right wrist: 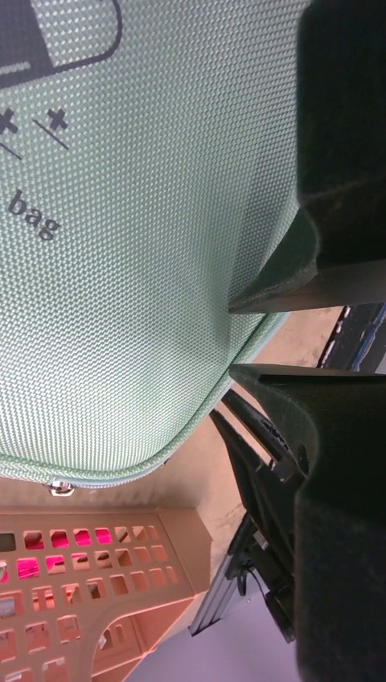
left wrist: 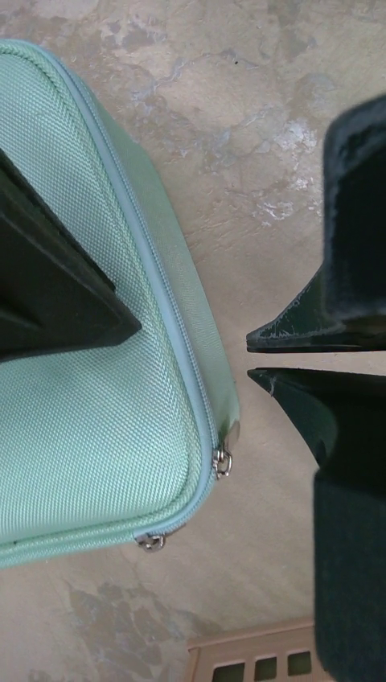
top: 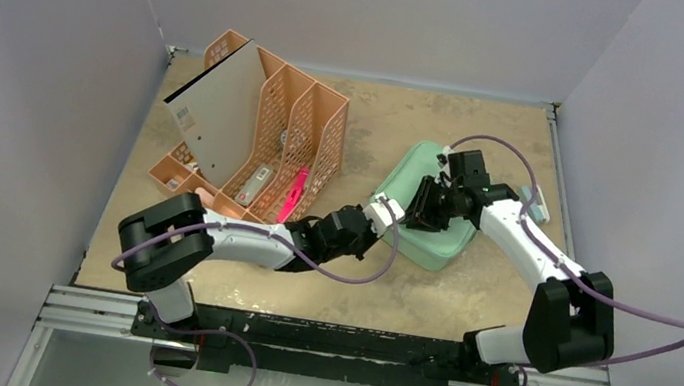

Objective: Organize the medicine kit
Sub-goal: Zip the medicine box at the center of the board.

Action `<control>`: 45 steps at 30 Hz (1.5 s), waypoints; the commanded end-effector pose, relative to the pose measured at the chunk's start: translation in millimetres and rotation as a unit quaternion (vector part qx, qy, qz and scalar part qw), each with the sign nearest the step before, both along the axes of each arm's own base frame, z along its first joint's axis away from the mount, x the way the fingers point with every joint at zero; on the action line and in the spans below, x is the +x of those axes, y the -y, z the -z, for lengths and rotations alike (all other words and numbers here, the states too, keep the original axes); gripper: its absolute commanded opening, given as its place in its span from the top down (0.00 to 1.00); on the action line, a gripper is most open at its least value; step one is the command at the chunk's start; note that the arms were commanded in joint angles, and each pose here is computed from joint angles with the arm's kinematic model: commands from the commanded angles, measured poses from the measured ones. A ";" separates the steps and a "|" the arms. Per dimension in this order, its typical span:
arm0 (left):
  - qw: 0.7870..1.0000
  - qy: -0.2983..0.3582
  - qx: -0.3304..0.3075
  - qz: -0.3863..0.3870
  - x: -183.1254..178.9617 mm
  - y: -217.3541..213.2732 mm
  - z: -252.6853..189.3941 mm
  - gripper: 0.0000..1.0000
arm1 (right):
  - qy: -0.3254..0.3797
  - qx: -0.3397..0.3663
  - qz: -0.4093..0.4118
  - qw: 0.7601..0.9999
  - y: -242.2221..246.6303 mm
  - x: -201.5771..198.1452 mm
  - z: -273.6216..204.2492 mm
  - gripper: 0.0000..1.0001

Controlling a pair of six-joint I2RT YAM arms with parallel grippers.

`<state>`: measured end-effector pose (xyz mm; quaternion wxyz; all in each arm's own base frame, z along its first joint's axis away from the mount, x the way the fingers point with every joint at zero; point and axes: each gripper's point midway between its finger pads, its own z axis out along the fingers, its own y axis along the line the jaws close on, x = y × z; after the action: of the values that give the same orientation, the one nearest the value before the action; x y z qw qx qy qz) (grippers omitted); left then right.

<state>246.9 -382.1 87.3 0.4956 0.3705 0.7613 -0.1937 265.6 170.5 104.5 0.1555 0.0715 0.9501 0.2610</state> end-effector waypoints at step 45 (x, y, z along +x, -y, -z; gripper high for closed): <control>0.995 -0.037 -0.065 0.066 4.8 25.2 -23.0 0.44 | -0.015 -0.094 0.111 0.989 101.5 -7.4 -7.9 0.66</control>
<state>249.0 -388.9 100.9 0.4584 0.3998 0.7427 -0.2801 254.3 64.6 108.6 0.1645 0.1725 0.9619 0.1343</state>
